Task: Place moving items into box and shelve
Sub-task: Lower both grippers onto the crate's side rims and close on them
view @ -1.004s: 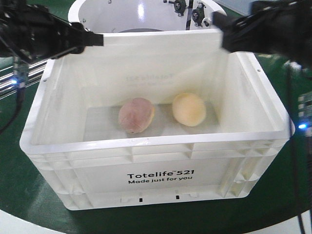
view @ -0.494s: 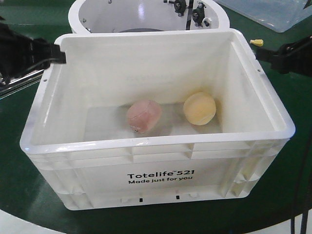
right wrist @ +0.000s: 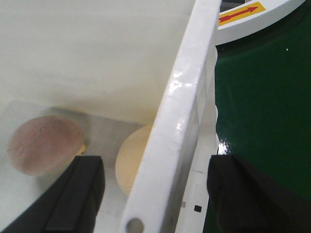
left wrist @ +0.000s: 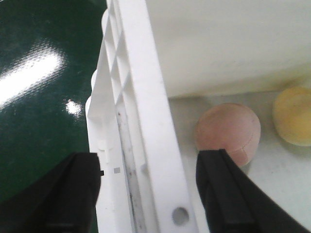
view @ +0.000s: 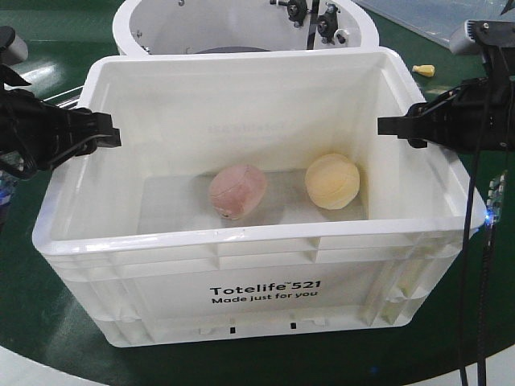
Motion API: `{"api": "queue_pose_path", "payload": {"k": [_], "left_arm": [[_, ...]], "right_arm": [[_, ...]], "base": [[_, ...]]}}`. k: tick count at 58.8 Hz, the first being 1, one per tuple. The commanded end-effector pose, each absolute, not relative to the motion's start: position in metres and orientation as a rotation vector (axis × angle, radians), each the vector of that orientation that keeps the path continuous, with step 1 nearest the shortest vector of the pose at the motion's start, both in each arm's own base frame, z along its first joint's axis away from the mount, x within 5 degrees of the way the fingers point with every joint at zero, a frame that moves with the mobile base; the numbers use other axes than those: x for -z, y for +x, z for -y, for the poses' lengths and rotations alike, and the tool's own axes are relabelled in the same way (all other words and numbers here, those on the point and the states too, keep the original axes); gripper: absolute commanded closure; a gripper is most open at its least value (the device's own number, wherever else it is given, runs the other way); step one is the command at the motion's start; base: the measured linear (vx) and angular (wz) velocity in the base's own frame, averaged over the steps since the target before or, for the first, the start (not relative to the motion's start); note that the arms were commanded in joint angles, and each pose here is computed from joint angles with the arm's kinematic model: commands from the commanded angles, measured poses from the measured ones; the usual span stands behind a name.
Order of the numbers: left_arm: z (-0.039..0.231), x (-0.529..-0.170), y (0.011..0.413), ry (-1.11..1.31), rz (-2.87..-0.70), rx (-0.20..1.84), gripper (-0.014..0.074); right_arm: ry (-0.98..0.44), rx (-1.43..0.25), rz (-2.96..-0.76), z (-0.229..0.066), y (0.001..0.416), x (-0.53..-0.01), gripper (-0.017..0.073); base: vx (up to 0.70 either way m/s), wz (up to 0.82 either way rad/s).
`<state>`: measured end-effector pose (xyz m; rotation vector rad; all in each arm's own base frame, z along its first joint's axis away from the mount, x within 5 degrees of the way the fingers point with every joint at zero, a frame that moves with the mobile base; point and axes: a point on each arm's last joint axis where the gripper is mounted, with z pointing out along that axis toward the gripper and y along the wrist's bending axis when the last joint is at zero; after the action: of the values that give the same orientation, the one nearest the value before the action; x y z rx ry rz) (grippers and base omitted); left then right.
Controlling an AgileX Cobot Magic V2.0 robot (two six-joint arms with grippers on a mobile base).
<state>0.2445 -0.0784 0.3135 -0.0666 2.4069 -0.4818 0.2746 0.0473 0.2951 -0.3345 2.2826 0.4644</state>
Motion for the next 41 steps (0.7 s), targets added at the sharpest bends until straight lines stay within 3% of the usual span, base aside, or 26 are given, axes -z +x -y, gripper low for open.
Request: {"api": "queue_pose_path", "payload": {"k": [1,9,14,25,29,41], "left_arm": [[0.081,-0.323,0.241,-0.080,-2.404,0.529,0.0091],[0.081,-0.317,0.233,-0.060,-2.514,0.524,0.0150],[0.081,-0.315,0.231,-0.056,-2.543,0.522,0.0217],[0.081,-0.319,0.236,-0.068,-2.476,0.525,0.0484],[0.081,-0.322,0.239,-0.077,-2.427,0.527,0.0597],[0.081,-0.330,0.246,-0.082,-2.336,0.530,0.0601]], "right_arm": [[-0.333,-0.520,-2.300,-0.050,0.268,-0.306,0.0113],[-0.256,-0.576,-2.324,-0.052,0.263,-0.310,0.0237],[-0.280,-0.587,-2.317,-0.053,0.262,-0.319,0.0337],[-0.326,-0.531,-2.264,-0.051,0.267,-0.339,0.0576],[-0.317,-0.521,-2.250,-0.051,0.268,-0.340,0.0572],[-0.315,-0.515,-2.244,-0.050,0.269,-0.341,0.0568]], "base": [[0.00,0.00],[0.00,0.00],[0.00,0.00],[0.00,0.00],[0.00,0.00],[0.00,0.00]]}}
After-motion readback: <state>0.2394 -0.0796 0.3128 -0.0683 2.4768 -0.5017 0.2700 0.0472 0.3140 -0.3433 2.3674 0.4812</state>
